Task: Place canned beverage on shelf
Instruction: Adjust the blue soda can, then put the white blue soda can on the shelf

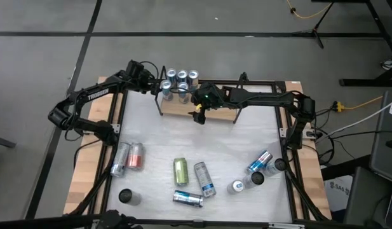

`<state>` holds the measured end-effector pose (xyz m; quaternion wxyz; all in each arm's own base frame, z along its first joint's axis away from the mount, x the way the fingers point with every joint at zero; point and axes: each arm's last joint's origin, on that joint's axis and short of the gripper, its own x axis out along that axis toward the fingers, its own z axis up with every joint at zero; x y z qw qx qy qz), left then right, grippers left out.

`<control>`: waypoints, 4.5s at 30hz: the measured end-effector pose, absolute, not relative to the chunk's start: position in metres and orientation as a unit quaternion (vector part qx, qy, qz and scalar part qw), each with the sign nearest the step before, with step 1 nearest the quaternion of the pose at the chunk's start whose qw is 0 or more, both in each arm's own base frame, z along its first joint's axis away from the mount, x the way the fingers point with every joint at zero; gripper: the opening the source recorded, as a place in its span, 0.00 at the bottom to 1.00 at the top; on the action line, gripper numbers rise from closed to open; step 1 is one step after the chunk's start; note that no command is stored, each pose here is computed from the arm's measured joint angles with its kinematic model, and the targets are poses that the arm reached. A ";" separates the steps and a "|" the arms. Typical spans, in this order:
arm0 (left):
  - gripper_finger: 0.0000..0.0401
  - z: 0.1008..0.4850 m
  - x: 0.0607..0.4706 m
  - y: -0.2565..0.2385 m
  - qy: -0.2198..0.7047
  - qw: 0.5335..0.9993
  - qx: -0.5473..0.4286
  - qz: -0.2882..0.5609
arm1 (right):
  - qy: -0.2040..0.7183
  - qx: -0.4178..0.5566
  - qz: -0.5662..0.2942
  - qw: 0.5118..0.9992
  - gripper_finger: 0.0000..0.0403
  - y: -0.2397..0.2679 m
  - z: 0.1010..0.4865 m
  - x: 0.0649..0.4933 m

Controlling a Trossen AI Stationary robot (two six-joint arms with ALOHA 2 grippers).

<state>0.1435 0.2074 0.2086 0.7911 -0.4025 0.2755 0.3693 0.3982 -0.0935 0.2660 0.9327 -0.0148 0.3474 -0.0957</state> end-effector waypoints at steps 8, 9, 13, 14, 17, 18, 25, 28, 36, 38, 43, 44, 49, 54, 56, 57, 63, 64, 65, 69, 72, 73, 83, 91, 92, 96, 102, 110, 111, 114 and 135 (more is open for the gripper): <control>0.70 0.209 0.144 0.207 0.263 0.782 -0.435 0.362 | 0.347 -0.015 -0.096 0.933 0.93 -0.093 0.266 0.398; 0.70 0.208 0.144 0.207 0.260 0.779 -0.440 0.363 | 0.347 -0.015 -0.096 0.933 0.93 -0.093 0.266 0.398; 0.70 0.209 0.144 0.206 0.254 0.774 -0.456 0.359 | 0.347 -0.015 -0.096 0.933 0.93 -0.093 0.266 0.398; 0.70 0.209 0.145 0.206 0.254 0.775 -0.459 0.352 | 0.347 -0.015 -0.096 0.933 0.93 -0.093 0.266 0.398; 0.70 0.209 0.146 0.205 0.252 0.778 -0.466 0.337 | 0.347 -0.015 -0.096 0.933 0.93 -0.093 0.266 0.398; 0.70 0.209 0.146 0.205 0.252 0.778 -0.467 0.335 | 0.347 -0.015 -0.096 0.933 0.93 -0.093 0.266 0.398; 0.70 0.209 0.146 0.205 0.251 0.779 -0.470 0.330 | 0.347 -0.015 -0.096 0.933 0.93 -0.093 0.266 0.398; 0.70 0.209 0.145 0.206 0.253 0.775 -0.457 0.355 | 0.348 -0.015 -0.096 0.933 0.93 -0.093 0.266 0.398; 0.70 0.211 0.137 0.210 0.244 0.772 -0.453 0.372 | 0.347 -0.015 -0.096 0.933 0.93 -0.093 0.267 0.397; 0.70 0.216 0.134 0.209 0.235 0.776 -0.449 0.375 | 0.346 -0.015 -0.096 0.933 0.93 -0.093 0.270 0.396; 0.70 0.235 0.126 0.202 0.200 0.794 -0.428 0.383 | 0.353 -0.014 -0.095 0.931 0.93 -0.091 0.276 0.390; 0.70 0.241 0.124 0.199 0.192 0.798 -0.422 0.385 | 0.358 -0.014 -0.095 0.929 0.93 -0.091 0.277 0.387; 0.70 0.265 0.115 0.183 0.150 0.823 -0.390 0.386 | 0.364 -0.013 -0.094 0.927 0.93 -0.088 0.290 0.375; 0.70 0.286 0.111 0.161 0.117 0.850 -0.359 0.367 | 0.359 -0.013 -0.095 0.928 0.93 -0.084 0.310 0.359; 0.70 0.292 0.111 0.152 0.107 0.862 -0.348 0.354 | 0.359 -0.013 -0.095 0.928 0.93 -0.082 0.319 0.351; 0.70 0.295 0.112 0.148 0.104 0.867 -0.343 0.347 | 0.359 -0.013 -0.095 0.928 0.93 -0.081 0.323 0.346; 0.70 0.304 0.120 0.126 0.098 0.891 -0.317 0.310 | 0.357 -0.013 -0.095 0.929 0.93 -0.074 0.352 0.313; 0.70 0.304 0.123 0.123 0.101 0.894 -0.315 0.304 | 0.358 -0.013 -0.095 0.929 0.93 -0.072 0.356 0.307; 0.70 0.304 0.126 0.120 0.104 0.897 -0.312 0.296 | 0.360 -0.013 -0.095 0.928 0.93 -0.071 0.360 0.300; 0.70 0.304 0.137 0.108 0.115 0.904 -0.305 0.276 | 0.351 0.001 -0.101 0.931 0.93 -0.066 0.375 0.280; 0.70 0.304 0.144 0.098 0.121 0.908 -0.313 0.250 | 0.342 0.010 -0.105 0.934 0.93 -0.064 0.382 0.271; 0.70 0.304 0.147 0.094 0.123 0.909 -0.319 0.240 | 0.340 0.010 -0.105 0.934 0.93 -0.063 0.384 0.269; 0.70 0.309 0.167 0.056 0.126 0.903 -0.388 0.133 | 0.338 0.011 -0.101 0.936 0.93 -0.063 0.385 0.268; 0.70 0.315 0.187 0.021 0.111 0.916 -0.382 0.046 | 0.337 0.020 -0.076 0.938 0.93 -0.061 0.385 0.268; 0.70 0.315 0.189 0.017 0.111 0.918 -0.379 0.039 | 0.335 0.021 -0.074 0.939 0.93 -0.061 0.385 0.268; 0.70 0.313 0.201 -0.004 0.120 0.926 -0.357 -0.004 | 0.332 0.041 -0.053 0.941 0.93 -0.059 0.385 0.269; 0.70 0.301 0.220 -0.040 0.150 0.931 -0.328 -0.055 | 0.324 0.080 -0.027 0.942 0.93 -0.055 0.386 0.270; 0.70 0.278 0.231 -0.082 0.194 0.919 -0.343 -0.032 | 0.299 0.086 0.003 0.950 0.93 -0.032 0.391 0.278; 0.70 0.275 0.232 -0.087 0.200 0.916 -0.348 -0.029 | 0.298 0.083 0.010 0.951 0.93 -0.028 0.391 0.278; 0.70 0.267 0.233 -0.098 0.215 0.908 -0.360 -0.024 | 0.298 0.076 0.029 0.951 0.93 -0.016 0.391 0.280; 0.70 0.265 0.316 -0.118 0.240 0.890 -0.382 0.062 | 0.340 0.053 0.074 0.936 0.93 0.024 0.382 0.279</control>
